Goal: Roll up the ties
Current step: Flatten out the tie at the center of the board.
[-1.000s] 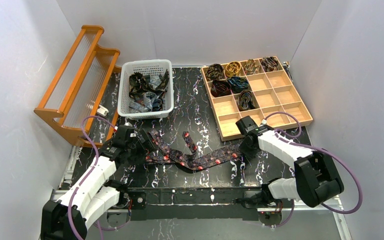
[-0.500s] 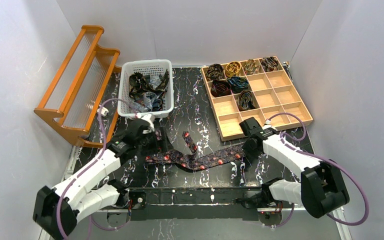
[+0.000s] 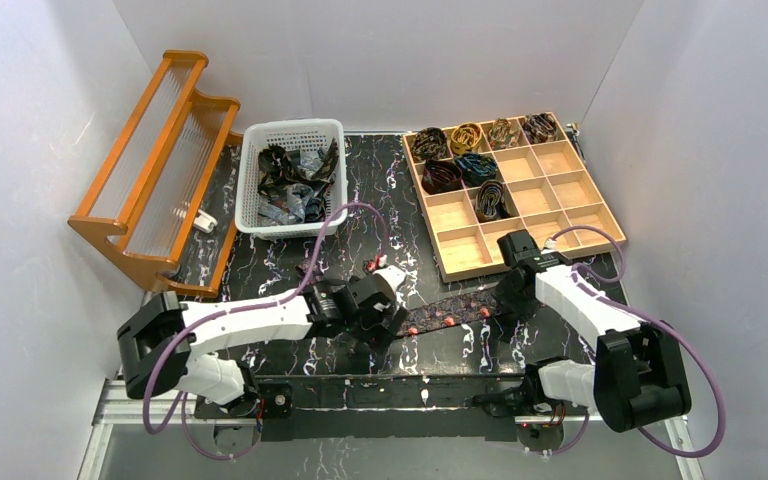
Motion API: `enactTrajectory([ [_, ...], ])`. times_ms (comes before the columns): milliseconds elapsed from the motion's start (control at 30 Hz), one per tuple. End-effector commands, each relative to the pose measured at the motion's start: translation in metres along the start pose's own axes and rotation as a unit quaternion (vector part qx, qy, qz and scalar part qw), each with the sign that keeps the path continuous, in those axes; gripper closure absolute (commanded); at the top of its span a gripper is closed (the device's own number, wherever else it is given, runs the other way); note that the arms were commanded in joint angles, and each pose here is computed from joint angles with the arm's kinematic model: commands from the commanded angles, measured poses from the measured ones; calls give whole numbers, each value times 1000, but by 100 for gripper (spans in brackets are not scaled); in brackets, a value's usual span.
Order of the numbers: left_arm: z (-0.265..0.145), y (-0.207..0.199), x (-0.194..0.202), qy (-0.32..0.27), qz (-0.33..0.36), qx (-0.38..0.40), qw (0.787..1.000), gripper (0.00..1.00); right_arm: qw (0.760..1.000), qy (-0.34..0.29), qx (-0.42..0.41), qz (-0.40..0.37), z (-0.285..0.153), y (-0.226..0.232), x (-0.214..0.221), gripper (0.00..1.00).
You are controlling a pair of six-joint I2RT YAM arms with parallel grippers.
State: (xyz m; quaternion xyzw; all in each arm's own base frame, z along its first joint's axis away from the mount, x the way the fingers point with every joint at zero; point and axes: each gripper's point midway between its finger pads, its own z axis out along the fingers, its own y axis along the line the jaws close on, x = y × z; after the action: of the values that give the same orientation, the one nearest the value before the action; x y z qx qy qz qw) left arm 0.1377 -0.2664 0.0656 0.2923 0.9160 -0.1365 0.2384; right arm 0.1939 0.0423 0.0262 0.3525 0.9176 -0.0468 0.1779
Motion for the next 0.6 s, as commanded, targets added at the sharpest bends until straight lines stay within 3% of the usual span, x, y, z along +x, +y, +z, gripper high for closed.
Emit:
enactTrajectory([
  [0, 2, 8, -14, -27, 78, -61, 995, 9, 1000, 0, -13, -3, 4, 8, -9, 39],
  [167, 10, 12, -9, -11, 133, -79, 988, 8, 1000, 11, -14, -10, 13, 14, -12, 37],
  [300, 21, 16, 3, 22, 172, -85, 981, 9, 999, 20, 9, -23, 20, 7, -9, 43],
  [500, 30, 25, 10, 40, 191, -111, 975, 19, 999, 31, 15, -36, 27, 4, -3, 80],
  [567, 31, 28, 7, 39, 197, -122, 972, 25, 999, 29, 9, -41, 24, 7, -6, 86],
])
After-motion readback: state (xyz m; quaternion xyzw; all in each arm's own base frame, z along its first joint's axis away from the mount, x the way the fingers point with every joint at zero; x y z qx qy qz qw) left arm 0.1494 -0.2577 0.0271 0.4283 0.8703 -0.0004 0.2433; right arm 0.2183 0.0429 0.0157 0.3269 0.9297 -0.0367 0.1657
